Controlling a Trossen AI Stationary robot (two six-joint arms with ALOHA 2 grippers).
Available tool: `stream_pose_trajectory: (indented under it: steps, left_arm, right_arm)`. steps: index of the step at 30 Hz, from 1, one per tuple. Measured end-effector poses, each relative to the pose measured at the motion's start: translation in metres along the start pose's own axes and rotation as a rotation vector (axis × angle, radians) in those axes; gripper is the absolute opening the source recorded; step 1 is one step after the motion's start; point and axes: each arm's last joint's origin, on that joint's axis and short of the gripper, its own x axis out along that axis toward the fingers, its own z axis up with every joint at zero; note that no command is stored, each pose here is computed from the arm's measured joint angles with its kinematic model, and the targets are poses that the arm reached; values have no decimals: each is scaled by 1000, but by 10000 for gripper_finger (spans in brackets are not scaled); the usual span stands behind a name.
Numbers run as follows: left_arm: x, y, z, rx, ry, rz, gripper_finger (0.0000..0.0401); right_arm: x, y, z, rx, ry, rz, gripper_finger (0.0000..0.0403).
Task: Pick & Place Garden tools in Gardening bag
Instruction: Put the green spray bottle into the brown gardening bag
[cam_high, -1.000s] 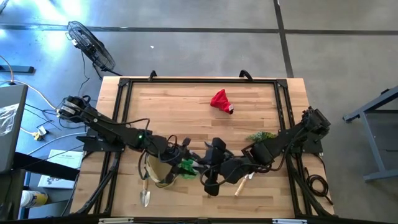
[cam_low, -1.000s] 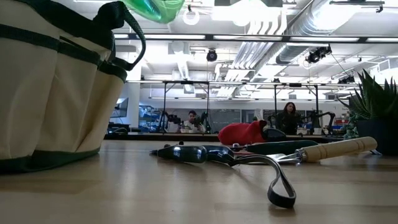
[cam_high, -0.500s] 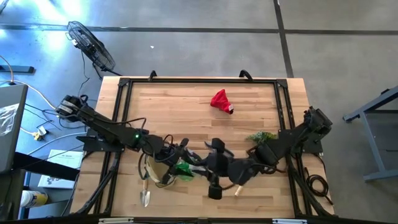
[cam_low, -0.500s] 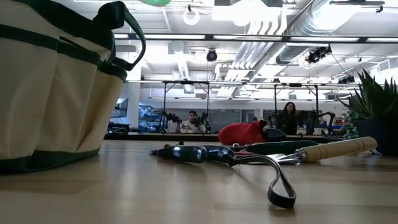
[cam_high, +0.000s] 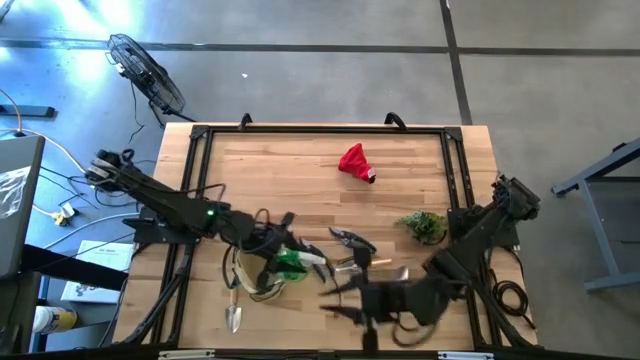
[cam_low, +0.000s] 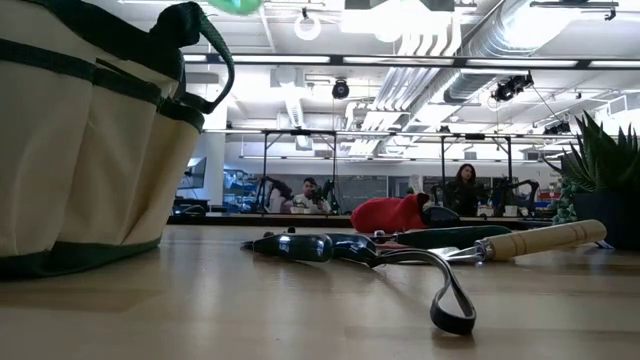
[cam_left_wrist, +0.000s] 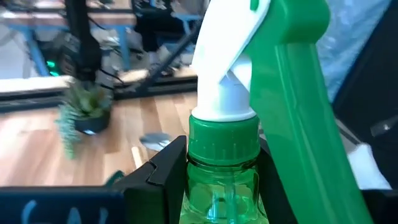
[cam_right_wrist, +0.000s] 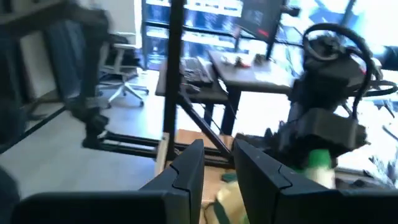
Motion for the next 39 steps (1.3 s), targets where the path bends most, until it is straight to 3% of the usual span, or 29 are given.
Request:
stream_pose_trajectory:
  steps: [8, 13, 20, 22, 25, 31, 39]
  left_arm:
    - [-63, -33, 21, 2, -69, 204, 149]
    - [-82, -67, 21, -59, -139, 281, 149]
    - [-86, -93, 7, -41, -172, 622, 149]
    - [-85, -97, 2, -46, -185, 710, 149]
    - [-81, -97, -13, -70, -193, 751, 149]
    - [-80, -90, -48, -184, -263, 840, 149]
    - [-75, -74, -88, -296, -356, 926, 149]
  right_arm:
    - [-21, 29, 0, -172, -17, 77, 80]
    - [-25, 33, -4, -246, 18, 65, 80]
    - [-17, 24, -16, -222, 125, 150, 80]
    - [-13, 21, -21, -206, 148, 167, 80]
    - [-6, 15, -29, -193, 179, 219, 80]
    - [-2, 15, -37, -168, 220, 521, 80]
    - [-14, 26, -48, -213, 325, 623, 80]
